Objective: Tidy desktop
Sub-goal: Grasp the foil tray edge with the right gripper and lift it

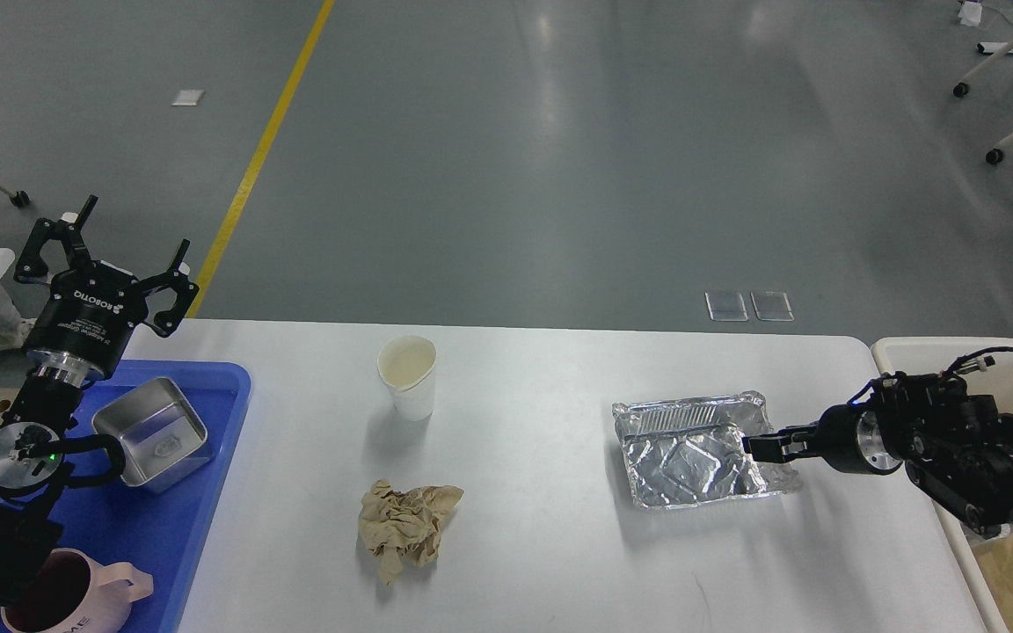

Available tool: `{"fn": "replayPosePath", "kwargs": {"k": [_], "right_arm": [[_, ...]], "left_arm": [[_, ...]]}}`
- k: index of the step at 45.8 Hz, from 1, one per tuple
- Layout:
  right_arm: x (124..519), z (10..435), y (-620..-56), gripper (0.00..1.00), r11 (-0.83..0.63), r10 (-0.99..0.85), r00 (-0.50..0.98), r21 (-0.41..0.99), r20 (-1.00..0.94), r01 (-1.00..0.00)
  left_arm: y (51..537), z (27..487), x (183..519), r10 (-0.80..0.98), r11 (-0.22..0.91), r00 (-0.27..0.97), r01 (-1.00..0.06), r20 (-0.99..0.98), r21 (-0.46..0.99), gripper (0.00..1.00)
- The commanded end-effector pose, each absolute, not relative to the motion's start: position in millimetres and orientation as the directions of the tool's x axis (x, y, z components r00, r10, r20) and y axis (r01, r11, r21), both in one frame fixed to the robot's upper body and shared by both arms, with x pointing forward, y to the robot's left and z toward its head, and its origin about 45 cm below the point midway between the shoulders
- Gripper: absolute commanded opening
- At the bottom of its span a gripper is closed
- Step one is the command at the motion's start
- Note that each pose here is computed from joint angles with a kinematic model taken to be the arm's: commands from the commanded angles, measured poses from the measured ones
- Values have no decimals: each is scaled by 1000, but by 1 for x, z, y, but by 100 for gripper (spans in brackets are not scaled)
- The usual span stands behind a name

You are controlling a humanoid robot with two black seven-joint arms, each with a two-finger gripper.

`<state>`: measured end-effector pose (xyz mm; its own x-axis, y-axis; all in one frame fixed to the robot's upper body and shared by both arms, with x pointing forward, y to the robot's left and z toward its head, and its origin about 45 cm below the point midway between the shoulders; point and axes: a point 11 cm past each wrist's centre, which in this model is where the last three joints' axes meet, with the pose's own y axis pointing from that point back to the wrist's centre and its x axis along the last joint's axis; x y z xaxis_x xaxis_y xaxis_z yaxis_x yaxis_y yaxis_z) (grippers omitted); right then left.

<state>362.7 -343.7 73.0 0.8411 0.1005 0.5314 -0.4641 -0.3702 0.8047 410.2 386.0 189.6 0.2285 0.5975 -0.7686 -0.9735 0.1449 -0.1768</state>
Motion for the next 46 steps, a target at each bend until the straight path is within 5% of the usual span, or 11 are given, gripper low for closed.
{"fn": "replayPosePath", "kwargs": {"k": [1,22,31,46], "right_arm": [[362,72,-343,60,-370,103,841,806,531,-463],[358,63,-346,46,-352,97,851,818,516,-456],[356,61,-344,0,-353,103,858,825,503,-441],[359,66,-339,0,-369,64,879,830,472,-418]], "left_arm": [[386,191,411,597,145,230,-973,-768,-179,97],[386,192,412,597,145,232,-973,-768,-181,97],[386,192,412,597,145,232,-973,-768,-181,97],[386,192,412,597,145,232,-973,-768,-181,97]]}}
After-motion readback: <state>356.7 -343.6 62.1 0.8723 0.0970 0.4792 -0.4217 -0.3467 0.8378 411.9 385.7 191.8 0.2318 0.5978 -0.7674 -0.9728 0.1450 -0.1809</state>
